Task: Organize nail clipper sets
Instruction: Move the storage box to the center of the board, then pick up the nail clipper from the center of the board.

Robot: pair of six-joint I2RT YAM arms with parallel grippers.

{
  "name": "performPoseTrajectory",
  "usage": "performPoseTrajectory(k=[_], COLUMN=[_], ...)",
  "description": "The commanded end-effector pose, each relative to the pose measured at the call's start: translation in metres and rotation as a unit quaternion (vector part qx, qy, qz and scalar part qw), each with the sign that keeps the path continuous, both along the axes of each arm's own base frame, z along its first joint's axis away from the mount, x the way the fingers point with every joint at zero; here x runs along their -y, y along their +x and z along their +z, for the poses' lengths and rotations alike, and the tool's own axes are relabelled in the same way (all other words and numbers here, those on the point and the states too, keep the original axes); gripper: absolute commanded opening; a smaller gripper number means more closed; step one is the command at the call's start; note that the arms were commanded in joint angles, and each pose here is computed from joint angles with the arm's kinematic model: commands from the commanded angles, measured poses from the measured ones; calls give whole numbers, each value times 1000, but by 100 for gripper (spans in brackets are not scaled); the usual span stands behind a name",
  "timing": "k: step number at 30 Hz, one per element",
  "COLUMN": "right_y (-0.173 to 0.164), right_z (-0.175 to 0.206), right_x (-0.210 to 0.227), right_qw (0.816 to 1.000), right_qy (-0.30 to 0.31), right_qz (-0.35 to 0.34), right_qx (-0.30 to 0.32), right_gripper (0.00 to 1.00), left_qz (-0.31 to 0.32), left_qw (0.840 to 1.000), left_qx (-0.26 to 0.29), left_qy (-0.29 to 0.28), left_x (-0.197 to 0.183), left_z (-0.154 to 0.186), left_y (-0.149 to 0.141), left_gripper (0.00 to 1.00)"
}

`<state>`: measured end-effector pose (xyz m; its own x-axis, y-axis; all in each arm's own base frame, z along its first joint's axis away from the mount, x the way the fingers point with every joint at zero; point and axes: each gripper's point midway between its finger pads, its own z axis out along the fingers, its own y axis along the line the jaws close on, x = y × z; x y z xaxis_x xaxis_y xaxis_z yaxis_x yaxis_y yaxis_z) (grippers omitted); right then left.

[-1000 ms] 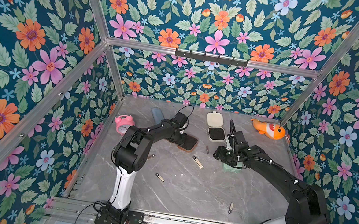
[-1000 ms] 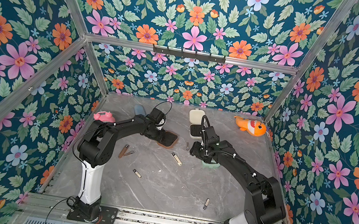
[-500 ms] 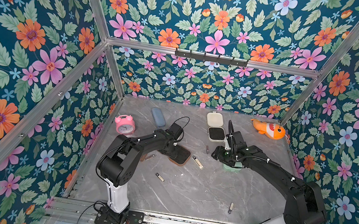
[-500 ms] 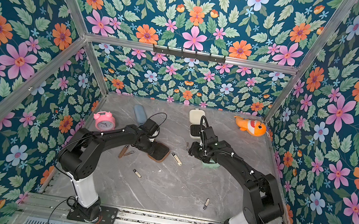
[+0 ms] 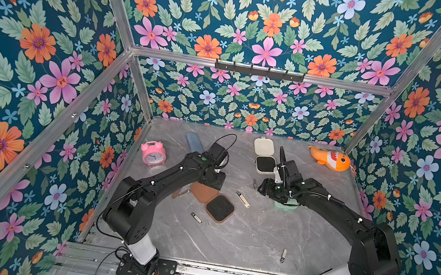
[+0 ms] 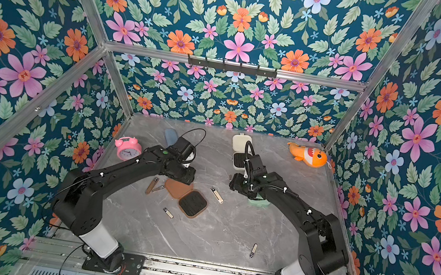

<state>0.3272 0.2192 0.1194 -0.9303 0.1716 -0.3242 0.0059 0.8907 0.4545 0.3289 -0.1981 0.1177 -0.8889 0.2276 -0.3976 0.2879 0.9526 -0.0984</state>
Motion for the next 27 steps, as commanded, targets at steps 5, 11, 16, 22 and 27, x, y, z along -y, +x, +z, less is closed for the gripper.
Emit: performPoseTrajectory(k=[5, 11, 16, 22, 27], right_y=[-10, -22, -25, -27, -24], right_z=[12, 9, 6, 7, 9], right_x=[-31, -52, -53, -51, -56], right_qw=[998, 996, 996, 996, 995], right_qy=[33, 45, 46, 46, 54], right_qz=[48, 78, 81, 80, 84], right_qx=[17, 12, 9, 14, 14], right_gripper=[64, 64, 64, 64, 64], left_qz=[158, 213, 191, 175, 167], left_qw=[987, 977, 981, 979, 979], left_qx=[13, 11, -40, -81, -102], left_qy=[-7, 1, 21, 63, 59], left_x=[-84, -130, -133, -145, -145], left_z=[-19, -37, -64, -72, -78], left_y=[31, 59, 62, 40, 25], left_gripper=[57, 57, 62, 62, 61])
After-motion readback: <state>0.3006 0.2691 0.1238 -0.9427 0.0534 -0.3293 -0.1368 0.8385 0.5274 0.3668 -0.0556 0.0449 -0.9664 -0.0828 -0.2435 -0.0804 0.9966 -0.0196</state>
